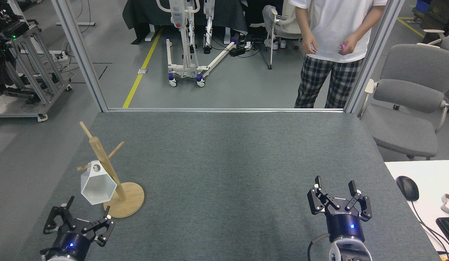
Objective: Hang cup on storage rack
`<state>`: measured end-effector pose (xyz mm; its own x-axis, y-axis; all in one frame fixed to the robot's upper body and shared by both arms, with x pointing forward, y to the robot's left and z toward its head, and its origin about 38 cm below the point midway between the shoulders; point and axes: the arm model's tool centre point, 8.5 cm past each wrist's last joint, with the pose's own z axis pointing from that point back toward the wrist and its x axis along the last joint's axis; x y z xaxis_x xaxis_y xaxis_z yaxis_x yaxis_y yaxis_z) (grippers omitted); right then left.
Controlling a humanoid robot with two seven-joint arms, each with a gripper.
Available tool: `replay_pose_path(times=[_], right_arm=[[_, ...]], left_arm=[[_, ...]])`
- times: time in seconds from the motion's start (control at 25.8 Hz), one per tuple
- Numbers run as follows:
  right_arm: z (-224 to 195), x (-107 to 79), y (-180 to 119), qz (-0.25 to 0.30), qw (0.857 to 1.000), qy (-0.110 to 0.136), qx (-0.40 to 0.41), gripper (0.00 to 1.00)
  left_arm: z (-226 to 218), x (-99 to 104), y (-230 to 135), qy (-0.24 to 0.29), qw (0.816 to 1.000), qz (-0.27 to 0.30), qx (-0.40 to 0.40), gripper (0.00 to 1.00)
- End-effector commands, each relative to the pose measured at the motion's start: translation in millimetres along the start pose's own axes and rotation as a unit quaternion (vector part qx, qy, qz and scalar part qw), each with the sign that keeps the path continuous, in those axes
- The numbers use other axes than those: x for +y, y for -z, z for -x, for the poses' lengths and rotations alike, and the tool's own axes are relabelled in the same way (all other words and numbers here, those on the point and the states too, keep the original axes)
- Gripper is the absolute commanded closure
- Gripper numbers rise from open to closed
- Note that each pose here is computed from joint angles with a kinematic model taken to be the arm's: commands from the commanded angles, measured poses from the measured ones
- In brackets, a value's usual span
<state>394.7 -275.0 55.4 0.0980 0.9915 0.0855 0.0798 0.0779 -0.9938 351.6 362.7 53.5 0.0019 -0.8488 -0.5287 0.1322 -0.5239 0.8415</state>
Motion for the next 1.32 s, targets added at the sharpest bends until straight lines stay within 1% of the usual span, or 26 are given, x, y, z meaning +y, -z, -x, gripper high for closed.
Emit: replay_pose_path(times=[0.0, 0.12, 0.19, 0.23, 0.39, 0.5, 0.58, 0.66, 0.74, 0.89, 1.01, 1.09, 1.16, 1.28], right_arm=[[-2.6, -5.4, 4.2, 0.007, 1.0, 0.0, -0.005, 0.01], [-5.6, -11.4, 6.9, 0.014, 1.0, 0.0, -0.011, 0.01], [-9.6, -15.1, 7.4, 0.018, 1.0, 0.001, -0.026, 0.01], [-11.9, -16.1, 7.1, 0.015, 0.999, 0.001, -0.036, 0.01], [-19.5, -26.3, 6.2, 0.0, 0.999, 0.003, -0.053, 0.01], [-26.6, -24.4, 2.8, -0.001, 0.999, 0.003, -0.053, 0.01], [-31.0, -21.6, 0.8, -0.003, 0.999, -0.006, -0.05, 0.01], [-35.3, -20.6, -0.3, 0.002, 0.999, -0.014, -0.034, 0.01], [-33.8, -20.3, -1.1, 0.008, 1.0, -0.018, -0.008, 0.01], [-28.9, -19.0, -0.3, 0.008, 1.0, -0.021, 0.01, 0.01], [-28.3, -18.1, -0.3, 0.007, 1.0, -0.022, 0.01, 0.01], [-28.6, -17.6, -0.5, 0.007, 1.0, -0.02, 0.012, 0.01], [-28.9, -18.2, 0.0, 0.008, 1.0, -0.02, 0.011, 0.01], [-24.8, -19.6, 1.5, 0.009, 1.0, -0.027, 0.009, 0.01]], left_arm=[[-7.0, -13.3, -15.1, 0.001, 1.0, 0.002, -0.014, 0.01], [-17.5, -19.5, -32.9, 0.002, 0.999, -0.014, -0.034, 0.01], [-30.6, -11.6, -42.2, -0.007, 0.997, -0.045, -0.057, 0.01], [-44.9, -4.0, -45.9, -0.02, 0.995, -0.059, -0.076, 0.01], [-95.3, 34.4, -47.3, -0.072, 0.984, -0.101, -0.127, 0.01], [-140.2, 78.5, -37.5, -0.105, 0.971, -0.142, -0.16, 0.01], [-163.2, 103.0, -29.9, -0.117, 0.965, -0.156, -0.176, 0.01], [-180.3, 120.0, -20.9, -0.117, 0.964, -0.154, -0.183, 0.01], [-197.0, 141.8, -8.8, -0.112, 0.964, -0.159, -0.182, 0.01], [-214.8, 167.8, 16.3, -0.1, 0.967, -0.158, -0.171, 0.01], [-212.9, 176.3, 34.8, -0.1, 0.971, -0.154, -0.155, 0.01], [-212.0, 176.8, 43.5, -0.107, 0.971, -0.149, -0.151, 0.01], [-208.2, 179.8, 50.1, -0.126, 0.97, -0.147, -0.146, 0.01], [-203.0, 185.0, 54.2, -0.151, 0.966, -0.151, -0.146, 0.01]])
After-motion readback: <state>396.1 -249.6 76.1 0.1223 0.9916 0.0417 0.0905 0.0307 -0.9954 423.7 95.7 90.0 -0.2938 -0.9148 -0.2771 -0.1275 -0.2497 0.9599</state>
